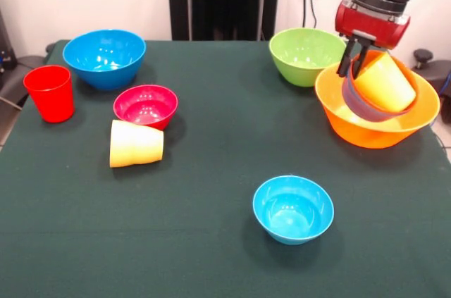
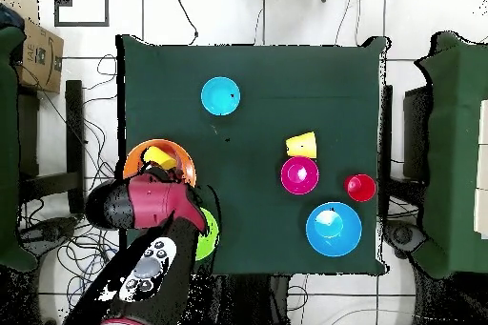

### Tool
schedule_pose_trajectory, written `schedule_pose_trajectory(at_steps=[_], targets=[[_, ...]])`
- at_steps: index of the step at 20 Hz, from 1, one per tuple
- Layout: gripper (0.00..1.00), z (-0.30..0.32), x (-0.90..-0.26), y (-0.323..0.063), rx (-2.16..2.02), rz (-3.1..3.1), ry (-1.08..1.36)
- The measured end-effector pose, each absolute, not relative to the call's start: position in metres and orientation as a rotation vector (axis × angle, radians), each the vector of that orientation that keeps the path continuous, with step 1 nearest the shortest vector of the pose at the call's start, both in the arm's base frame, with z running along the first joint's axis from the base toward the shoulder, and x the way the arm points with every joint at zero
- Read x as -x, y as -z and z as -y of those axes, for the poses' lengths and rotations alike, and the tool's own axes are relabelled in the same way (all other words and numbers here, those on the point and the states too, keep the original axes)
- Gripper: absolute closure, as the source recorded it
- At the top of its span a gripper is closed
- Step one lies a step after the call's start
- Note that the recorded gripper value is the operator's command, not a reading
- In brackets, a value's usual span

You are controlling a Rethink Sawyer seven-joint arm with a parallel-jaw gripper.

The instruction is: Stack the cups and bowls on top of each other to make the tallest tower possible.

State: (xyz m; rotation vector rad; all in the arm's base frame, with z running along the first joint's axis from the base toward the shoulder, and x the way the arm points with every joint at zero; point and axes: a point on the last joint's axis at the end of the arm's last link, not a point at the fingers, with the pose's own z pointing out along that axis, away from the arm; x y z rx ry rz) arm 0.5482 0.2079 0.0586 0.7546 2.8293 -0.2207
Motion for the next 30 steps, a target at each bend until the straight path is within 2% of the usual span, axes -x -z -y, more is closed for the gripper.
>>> schedule_pose_trajectory(at_steps=[10,25,26,30], targets=[[1.0,-0.202,-0.549,-0.056,-0.784,-2.818,0.222],[1.0,-0.187,-0.527,-0.006,-0.785,-2.806,0.24],[0.0,-0.187,-0.524,-0.001,-0.79,-2.813,0.248],[0.0,-0.187,-0.523,0.001,-0.795,-2.815,0.249]])
